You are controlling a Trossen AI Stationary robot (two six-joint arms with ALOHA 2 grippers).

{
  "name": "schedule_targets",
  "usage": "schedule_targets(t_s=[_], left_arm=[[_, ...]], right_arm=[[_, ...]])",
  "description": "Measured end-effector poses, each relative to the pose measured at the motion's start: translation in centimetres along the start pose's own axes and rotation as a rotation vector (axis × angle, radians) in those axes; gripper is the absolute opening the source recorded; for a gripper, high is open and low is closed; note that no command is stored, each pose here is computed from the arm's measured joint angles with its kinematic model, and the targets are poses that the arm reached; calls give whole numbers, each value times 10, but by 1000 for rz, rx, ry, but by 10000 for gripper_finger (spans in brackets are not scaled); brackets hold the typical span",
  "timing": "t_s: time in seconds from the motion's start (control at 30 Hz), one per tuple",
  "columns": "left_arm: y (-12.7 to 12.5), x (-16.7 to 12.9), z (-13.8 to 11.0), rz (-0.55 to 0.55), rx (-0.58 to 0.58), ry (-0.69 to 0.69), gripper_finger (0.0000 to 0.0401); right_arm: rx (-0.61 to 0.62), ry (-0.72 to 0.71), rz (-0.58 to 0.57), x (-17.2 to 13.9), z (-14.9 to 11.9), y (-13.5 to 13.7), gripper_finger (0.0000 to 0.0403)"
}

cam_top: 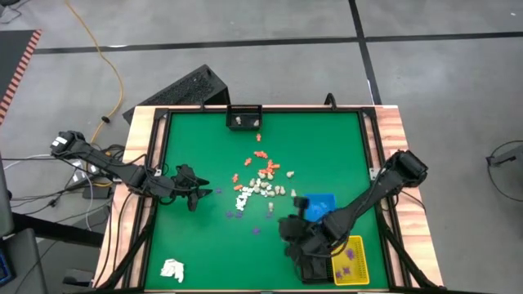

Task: Sort Halloween decoration
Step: Put the purple spider toy into the yellow bin

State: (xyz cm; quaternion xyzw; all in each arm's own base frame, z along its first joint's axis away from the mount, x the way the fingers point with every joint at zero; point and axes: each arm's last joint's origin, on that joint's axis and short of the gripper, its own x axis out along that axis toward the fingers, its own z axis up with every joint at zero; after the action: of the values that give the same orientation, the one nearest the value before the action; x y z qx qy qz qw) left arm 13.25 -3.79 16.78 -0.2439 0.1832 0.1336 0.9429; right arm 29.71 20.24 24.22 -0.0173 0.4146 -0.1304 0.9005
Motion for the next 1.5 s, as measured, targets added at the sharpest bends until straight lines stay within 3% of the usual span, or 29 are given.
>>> schedule_targets(t_s=[0.17,0.37,0.47,0.63,0.8,1.13,1.5], left_arm=[[0,0,0,6,-3,-5,189],[1,0,1,27,-23,-24,189],[1,0,1,32,-24,-28,189],[1,0,1,32,-28,-29,189],[1,0,1,33,-29,-29,189],[1,0,1,31,-30,-28,189],[1,0,1,31,-30,-28,189]], right_arm=[[132,313,150,-16,-29,13,0],[220,471,267,-46,-45,23,0],[264,515,277,-63,-51,22,0],[346,634,181,-84,-70,19,0],[387,663,116,-91,-85,21,0],[388,663,115,-94,-89,23,3],[392,665,85,-94,-90,21,71]])
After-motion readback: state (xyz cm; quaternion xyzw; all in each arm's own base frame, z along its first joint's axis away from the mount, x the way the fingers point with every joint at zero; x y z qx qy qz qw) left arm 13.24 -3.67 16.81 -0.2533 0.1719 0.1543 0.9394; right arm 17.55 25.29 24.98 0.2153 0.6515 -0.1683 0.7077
